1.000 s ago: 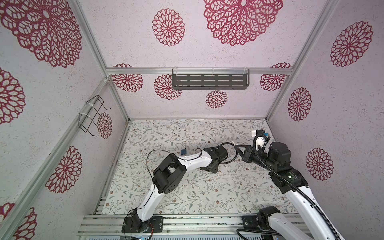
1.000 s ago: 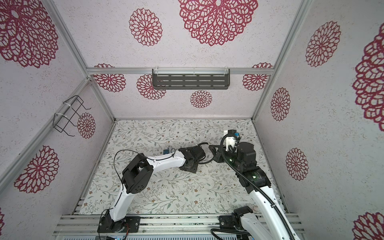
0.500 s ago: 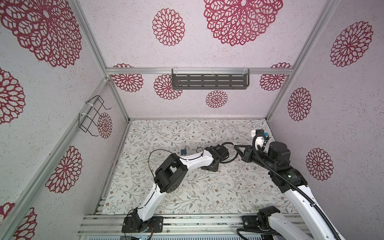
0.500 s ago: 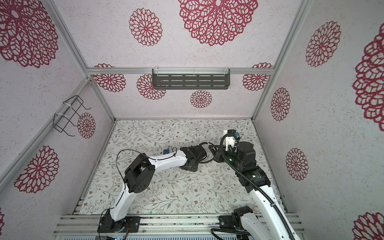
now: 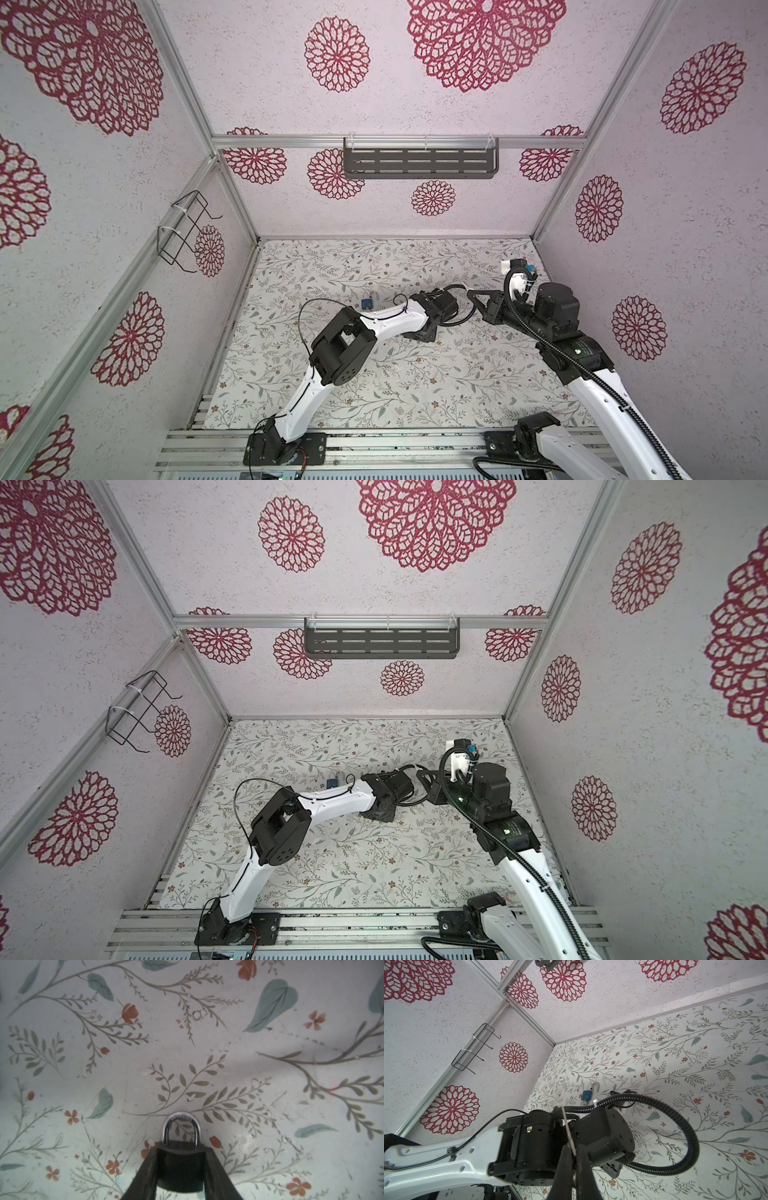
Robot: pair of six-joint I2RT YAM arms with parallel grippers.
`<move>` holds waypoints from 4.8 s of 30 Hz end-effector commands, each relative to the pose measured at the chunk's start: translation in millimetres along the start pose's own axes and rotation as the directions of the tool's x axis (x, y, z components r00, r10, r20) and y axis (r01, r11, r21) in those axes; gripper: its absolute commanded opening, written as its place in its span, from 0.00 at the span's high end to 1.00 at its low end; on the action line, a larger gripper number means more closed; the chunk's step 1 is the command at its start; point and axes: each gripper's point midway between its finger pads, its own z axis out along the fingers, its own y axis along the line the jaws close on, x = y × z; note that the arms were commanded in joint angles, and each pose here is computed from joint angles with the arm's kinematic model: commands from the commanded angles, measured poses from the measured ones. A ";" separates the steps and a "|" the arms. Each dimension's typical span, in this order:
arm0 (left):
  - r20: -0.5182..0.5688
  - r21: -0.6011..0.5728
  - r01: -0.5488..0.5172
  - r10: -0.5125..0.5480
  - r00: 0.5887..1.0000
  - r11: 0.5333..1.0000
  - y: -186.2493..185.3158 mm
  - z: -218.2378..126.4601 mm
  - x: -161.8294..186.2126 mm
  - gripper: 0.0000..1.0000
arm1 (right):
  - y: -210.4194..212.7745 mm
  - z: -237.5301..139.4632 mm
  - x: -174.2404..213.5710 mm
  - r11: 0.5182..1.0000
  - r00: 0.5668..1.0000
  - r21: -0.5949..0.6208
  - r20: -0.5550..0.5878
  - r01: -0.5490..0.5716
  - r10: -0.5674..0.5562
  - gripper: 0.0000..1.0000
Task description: Unlock with the key
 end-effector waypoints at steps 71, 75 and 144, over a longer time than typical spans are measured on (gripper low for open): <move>-0.062 0.791 0.561 -0.879 0.473 0.245 98.8 -209.5 -19.9 1.00 | 77.8 103.5 114.1 0.988 0.989 -0.047 0.037 0.145 -0.143 1.00; -0.060 0.789 0.561 -0.878 0.474 0.249 98.0 -208.8 -20.9 1.00 | 80.6 103.5 112.9 0.988 0.989 -0.056 0.043 0.145 -0.143 1.00; -0.100 0.852 0.451 -0.765 0.636 0.264 49.9 -257.1 -0.4 1.00 | 117.2 96.6 80.5 0.912 0.925 -0.182 -0.036 0.367 -0.379 1.00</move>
